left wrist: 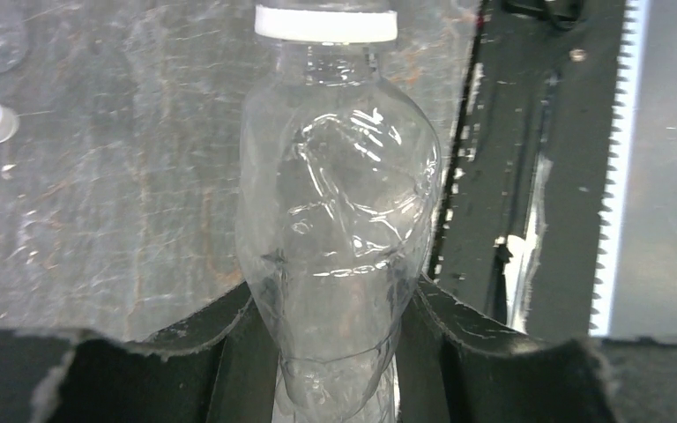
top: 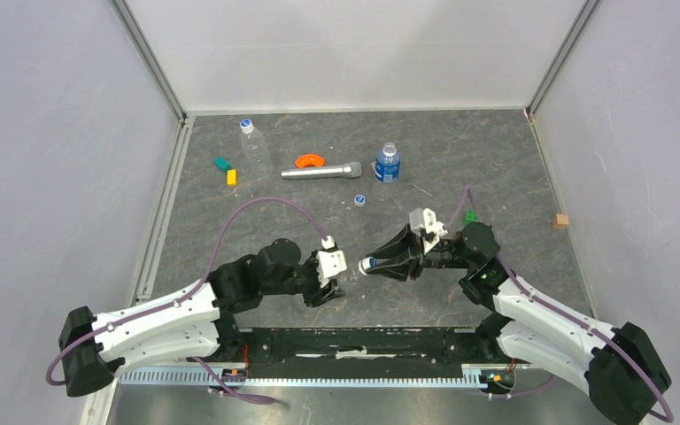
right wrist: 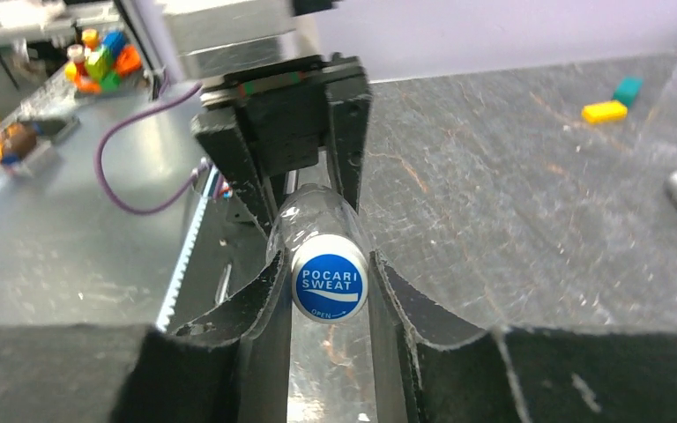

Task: Unscrew the bottle caps
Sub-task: Unscrew the bottle cap from the plastic bottle.

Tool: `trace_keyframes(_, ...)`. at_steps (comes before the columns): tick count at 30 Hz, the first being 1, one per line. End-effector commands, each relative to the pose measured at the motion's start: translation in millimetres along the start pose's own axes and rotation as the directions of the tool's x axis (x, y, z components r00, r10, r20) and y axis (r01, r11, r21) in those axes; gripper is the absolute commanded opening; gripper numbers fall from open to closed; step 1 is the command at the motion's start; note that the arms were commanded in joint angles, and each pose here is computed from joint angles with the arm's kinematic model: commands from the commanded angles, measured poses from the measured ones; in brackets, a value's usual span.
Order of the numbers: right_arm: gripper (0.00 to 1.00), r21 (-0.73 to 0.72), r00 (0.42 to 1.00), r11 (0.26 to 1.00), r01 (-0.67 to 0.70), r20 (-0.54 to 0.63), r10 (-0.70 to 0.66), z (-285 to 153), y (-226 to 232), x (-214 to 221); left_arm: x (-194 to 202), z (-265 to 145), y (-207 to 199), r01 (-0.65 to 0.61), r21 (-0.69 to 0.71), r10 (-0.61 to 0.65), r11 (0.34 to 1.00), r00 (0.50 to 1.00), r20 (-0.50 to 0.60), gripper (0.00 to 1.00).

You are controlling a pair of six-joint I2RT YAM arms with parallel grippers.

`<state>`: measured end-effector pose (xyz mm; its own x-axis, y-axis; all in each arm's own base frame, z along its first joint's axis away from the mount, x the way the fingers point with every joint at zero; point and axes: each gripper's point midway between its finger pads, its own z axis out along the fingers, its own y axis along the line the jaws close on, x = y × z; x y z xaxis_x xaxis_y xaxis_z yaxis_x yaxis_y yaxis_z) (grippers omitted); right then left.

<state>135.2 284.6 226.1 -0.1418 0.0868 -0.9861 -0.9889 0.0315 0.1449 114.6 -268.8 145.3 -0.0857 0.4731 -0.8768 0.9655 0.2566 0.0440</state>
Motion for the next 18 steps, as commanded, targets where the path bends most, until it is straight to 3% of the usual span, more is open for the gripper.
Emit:
trace_keyframes(1, 0.15, -0.159, 0.96, 0.949, 0.272, -0.024, -0.279, -1, 16, -1, -52, -11, -43, -0.01, 0.271, -0.04, 0.963, 0.983, 0.18, 0.19)
trace_keyframes(6, 0.25, -0.147, 0.954, 0.945, 0.294, -0.024, -0.3, -2, 15, -2, -54, -12, -49, -0.03, 0.325, -0.036, 0.945, 0.98, 0.198, 0.19)
trace_keyframes(10, 0.59, -0.035, 0.962, 0.962, 0.27, -0.026, -0.271, -6, 2, -3, -44, -5, -25, -0.034, 0.186, 0.0, 0.982, 0.984, 0.18, 0.19)
trace_keyframes(12, 0.64, 0.072, 0.971, 0.968, 0.239, -0.002, -0.239, -10, -8, -9, -36, -3, -10, -0.019, 0.104, 0.004, 0.994, 0.989, 0.151, 0.19)
trace_keyframes(18, 0.71, 0.192, 0.983, 0.976, 0.107, 0.125, -0.132, -25, -8, -16, -26, -2, 20, 0.023, -0.07, -0.014, 0.997, 0.993, 0.12, 0.2)
